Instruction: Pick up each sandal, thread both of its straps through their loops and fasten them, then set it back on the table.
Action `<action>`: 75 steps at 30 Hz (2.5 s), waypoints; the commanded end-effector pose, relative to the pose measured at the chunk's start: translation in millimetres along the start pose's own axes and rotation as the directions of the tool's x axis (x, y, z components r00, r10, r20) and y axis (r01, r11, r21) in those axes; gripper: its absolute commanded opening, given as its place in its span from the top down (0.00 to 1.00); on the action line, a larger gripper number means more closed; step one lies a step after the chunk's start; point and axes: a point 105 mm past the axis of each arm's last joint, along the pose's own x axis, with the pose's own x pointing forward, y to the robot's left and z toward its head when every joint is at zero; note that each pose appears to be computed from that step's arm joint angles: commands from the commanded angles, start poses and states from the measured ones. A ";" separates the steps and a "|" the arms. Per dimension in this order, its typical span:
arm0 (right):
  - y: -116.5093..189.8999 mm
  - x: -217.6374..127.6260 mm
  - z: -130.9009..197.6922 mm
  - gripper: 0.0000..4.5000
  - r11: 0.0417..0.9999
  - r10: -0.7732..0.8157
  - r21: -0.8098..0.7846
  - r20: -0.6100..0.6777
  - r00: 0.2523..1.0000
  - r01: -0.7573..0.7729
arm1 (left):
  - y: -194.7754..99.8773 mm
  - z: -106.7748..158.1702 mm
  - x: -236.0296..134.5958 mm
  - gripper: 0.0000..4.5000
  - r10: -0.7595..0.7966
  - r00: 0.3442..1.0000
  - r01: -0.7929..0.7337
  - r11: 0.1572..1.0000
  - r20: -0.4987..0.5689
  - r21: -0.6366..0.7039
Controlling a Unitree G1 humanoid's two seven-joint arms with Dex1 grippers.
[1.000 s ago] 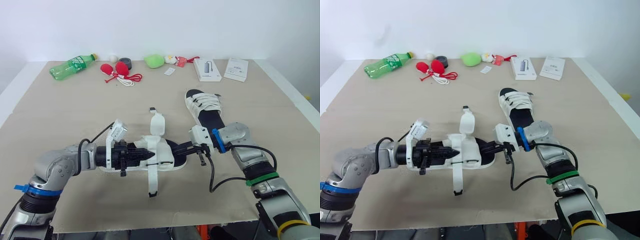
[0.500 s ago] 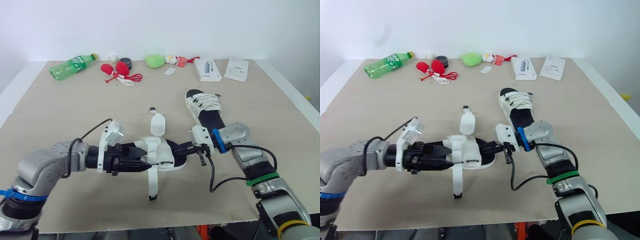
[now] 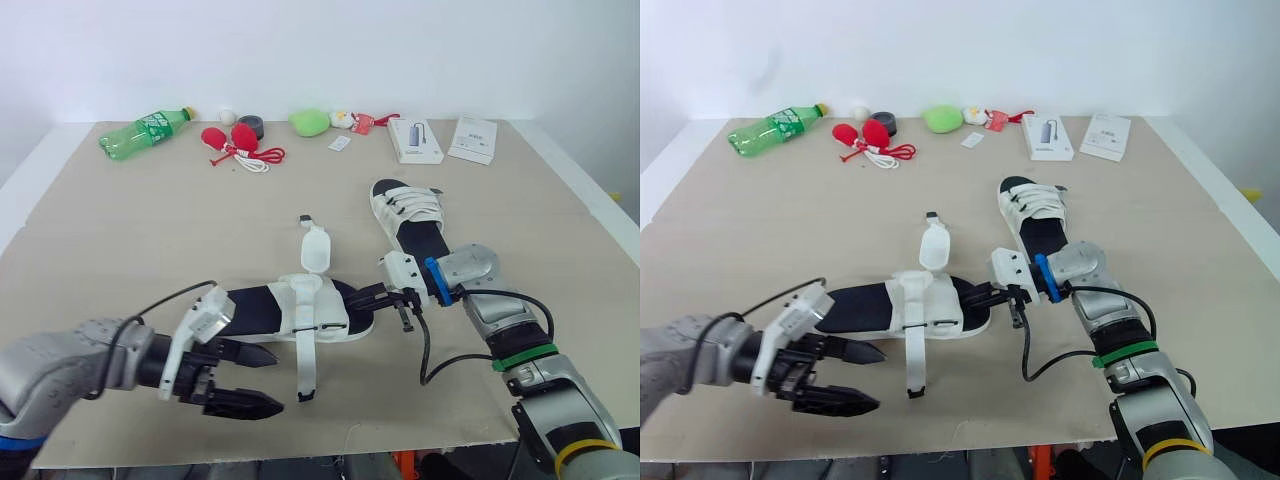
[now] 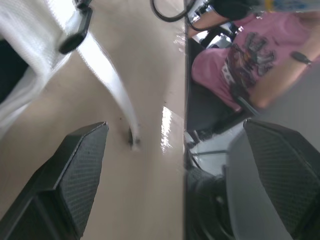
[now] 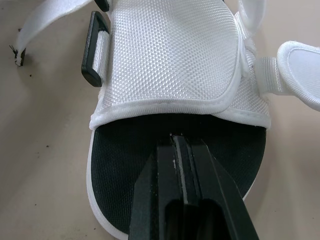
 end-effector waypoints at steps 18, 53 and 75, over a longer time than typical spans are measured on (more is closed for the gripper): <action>9.1 1.7 -7.4 1.00 1.000 0.020 0.024 -0.035 0.999 -0.020 | 21.8 10.0 20.6 0.01 0.030 0.998 -0.035 0.996 0.056 0.087; 4.4 0.2 -7.9 1.00 1.000 0.019 0.010 -0.047 0.999 -0.019 | -20.3 41.9 -3.6 1.00 -0.116 0.991 0.095 0.962 0.069 0.257; 3.5 0.3 -9.9 1.00 0.999 0.042 -0.002 -0.051 0.998 -0.042 | 14.3 56.0 -47.0 0.29 0.316 0.945 -0.060 0.411 -0.080 0.909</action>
